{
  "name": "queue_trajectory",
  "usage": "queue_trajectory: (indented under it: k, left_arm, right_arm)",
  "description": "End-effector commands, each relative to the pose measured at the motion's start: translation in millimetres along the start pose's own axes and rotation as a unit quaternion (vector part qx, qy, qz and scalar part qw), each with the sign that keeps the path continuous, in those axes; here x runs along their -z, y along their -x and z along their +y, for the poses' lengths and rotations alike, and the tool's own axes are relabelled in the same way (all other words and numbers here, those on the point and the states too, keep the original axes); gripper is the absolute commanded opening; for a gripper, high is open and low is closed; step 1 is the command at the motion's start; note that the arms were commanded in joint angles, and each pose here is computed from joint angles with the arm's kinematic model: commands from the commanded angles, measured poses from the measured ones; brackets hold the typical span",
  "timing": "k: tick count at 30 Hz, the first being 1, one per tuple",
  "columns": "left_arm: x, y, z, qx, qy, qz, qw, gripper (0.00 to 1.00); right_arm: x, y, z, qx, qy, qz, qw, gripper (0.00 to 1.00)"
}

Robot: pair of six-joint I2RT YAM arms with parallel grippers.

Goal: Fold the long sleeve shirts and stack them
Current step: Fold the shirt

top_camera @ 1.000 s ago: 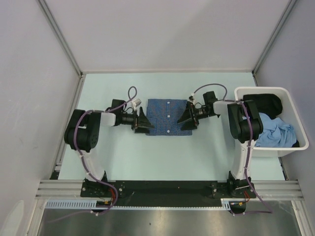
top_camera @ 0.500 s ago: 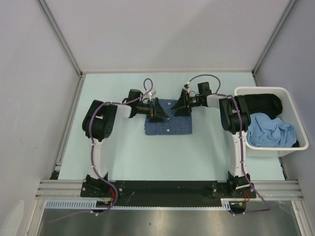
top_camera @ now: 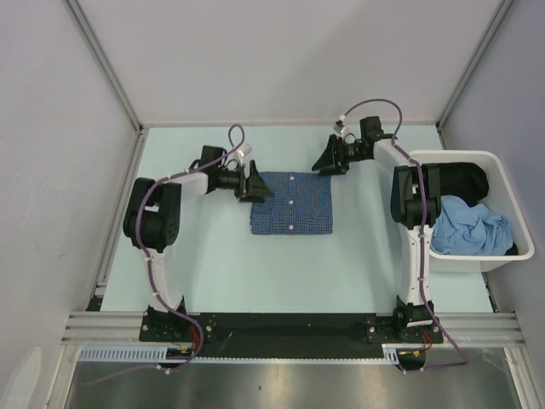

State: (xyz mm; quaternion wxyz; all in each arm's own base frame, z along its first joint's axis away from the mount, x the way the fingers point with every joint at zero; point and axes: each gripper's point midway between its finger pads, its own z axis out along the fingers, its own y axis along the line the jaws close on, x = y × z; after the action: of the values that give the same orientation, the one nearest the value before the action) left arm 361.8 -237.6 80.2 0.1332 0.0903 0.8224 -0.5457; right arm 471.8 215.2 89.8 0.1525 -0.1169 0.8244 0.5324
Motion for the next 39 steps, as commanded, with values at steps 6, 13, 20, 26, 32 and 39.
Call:
queue_trajectory:
  k: [6, 13, 20, 26, 32, 39]
  left_arm:
    - [-49, 84, 32, 0.028, 0.026, -0.062, 0.997, 0.90]
    - [-21, 80, 62, 0.014, 0.067, -0.077, 0.995, 0.89]
    - [53, 57, 9, -0.203, 0.136, -0.046, 0.968, 0.91]
    - [73, -21, 24, -0.190, 0.180, 0.032, 0.965, 0.75]
    - [48, -54, 35, -0.069, 0.147, 0.044, 0.986, 0.57]
    - [23, -69, 45, 0.015, 0.101, 0.039, 0.994, 0.59]
  right_arm:
    - [-33, 12, -54, 0.033, -0.076, 0.005, 0.997, 0.54]
    - [-33, 44, -72, 0.101, -0.125, -0.010, 0.987, 0.47]
    - [30, 68, 23, 0.131, -0.113, -0.055, 0.983, 0.60]
    - [50, -58, 41, 0.016, -0.122, 0.034, 0.992, 0.62]
    - [39, -129, 17, -0.026, -0.138, 0.079, 0.987, 0.62]
    - [15, -144, -10, -0.019, -0.155, 0.111, 0.981, 0.62]
